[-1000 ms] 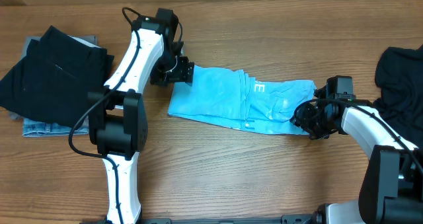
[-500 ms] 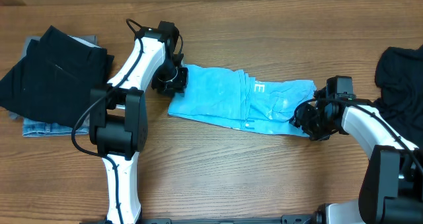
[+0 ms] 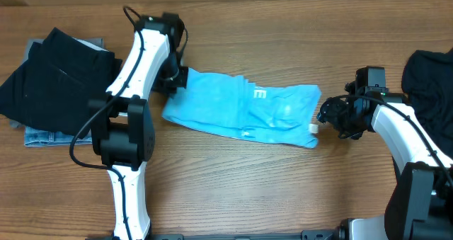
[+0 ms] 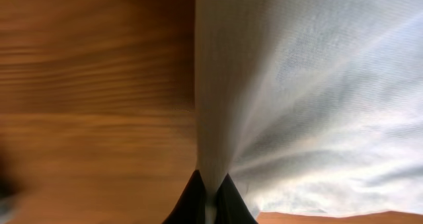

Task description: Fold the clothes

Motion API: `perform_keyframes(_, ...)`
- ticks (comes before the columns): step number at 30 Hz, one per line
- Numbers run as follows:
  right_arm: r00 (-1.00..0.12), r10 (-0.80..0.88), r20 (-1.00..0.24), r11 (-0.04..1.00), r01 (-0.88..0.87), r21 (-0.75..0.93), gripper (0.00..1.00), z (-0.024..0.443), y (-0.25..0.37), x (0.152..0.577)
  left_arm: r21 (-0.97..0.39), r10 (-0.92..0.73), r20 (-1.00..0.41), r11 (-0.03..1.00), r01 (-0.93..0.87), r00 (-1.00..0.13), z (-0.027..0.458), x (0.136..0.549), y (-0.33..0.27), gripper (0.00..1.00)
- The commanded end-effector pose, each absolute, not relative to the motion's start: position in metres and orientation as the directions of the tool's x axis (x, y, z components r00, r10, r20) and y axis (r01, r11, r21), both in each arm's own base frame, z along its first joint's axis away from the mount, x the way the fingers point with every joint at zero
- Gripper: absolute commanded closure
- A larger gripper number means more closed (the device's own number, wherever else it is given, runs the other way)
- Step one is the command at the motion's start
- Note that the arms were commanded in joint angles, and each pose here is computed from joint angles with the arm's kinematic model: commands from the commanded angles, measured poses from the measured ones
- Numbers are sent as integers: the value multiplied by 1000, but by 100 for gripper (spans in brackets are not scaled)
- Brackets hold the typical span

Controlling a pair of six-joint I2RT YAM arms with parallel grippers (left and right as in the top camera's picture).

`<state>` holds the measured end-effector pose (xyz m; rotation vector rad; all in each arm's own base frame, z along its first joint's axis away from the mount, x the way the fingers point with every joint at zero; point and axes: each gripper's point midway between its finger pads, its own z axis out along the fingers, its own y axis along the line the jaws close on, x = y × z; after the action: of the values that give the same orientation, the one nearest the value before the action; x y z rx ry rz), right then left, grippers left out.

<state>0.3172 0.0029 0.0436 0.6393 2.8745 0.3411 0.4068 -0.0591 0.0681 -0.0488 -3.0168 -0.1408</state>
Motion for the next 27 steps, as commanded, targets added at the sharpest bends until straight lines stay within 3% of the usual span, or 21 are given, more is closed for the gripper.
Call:
perform_keyframes(1,-884,432,-178,888,383,255,28,58,-1,327,234,10,-10,972,7,-1000,114,431,-32,96)
perform_keyframes(6,-883,433,-181,889,385,248,27,58,-3,328,218,23,-106,976,-1,-994,154,445,-42,96)
perform_keyframes(8,-880,436,-191,890,389,239,19,58,-6,329,211,41,-139,977,11,-989,168,447,-52,96)
perform_keyframes(11,-868,454,-201,883,408,232,14,59,-14,331,197,74,-168,980,40,-983,183,445,-72,95)
perform_keyframes(21,-813,554,-178,827,514,227,13,58,-51,322,191,306,-192,944,271,-932,191,423,-167,94)
perform_keyframes(27,-798,575,-181,814,535,226,0,58,-60,320,191,430,-197,898,396,-881,191,400,-221,92)
